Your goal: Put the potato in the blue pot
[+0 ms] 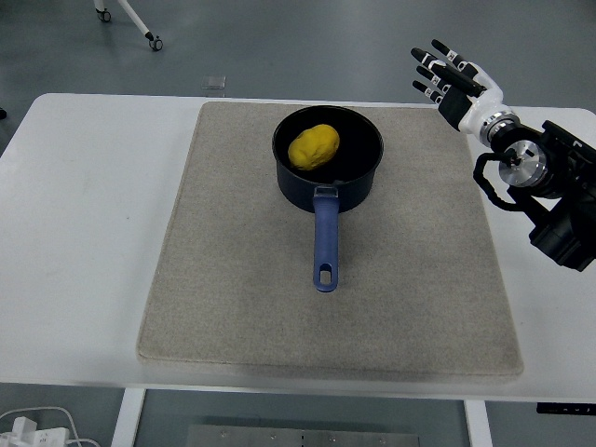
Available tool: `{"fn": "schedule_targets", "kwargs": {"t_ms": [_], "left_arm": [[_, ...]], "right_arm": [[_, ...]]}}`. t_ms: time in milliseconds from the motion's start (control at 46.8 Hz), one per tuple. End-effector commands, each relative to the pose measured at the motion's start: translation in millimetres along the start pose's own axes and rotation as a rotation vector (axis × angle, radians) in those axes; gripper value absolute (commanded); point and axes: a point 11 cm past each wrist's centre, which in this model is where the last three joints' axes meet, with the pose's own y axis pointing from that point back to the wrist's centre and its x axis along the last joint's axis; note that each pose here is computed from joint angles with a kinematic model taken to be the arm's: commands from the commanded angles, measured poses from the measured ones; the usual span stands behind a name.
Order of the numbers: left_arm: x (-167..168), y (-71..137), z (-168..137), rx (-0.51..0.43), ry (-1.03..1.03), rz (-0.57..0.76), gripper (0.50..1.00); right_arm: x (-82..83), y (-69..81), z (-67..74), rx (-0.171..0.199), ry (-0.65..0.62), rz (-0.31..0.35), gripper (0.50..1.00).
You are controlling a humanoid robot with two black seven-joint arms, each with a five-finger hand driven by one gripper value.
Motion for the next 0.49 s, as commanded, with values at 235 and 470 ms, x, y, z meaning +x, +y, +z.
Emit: {"fn": "schedule_targets", "kwargs": {"t_ms": [235, 470], "left_arm": [[0, 0, -1, 0.0, 0.001, 0.0, 0.999], [0, 0, 0, 0.001, -0.002, 0.0, 0.999]], "right_arm": [[32.9, 3.0, -11.8, 0.038, 0.016, 0.092, 0.921], [34.0, 3.3, -11.3, 0.038, 0.016, 0.095, 0.921]]}}
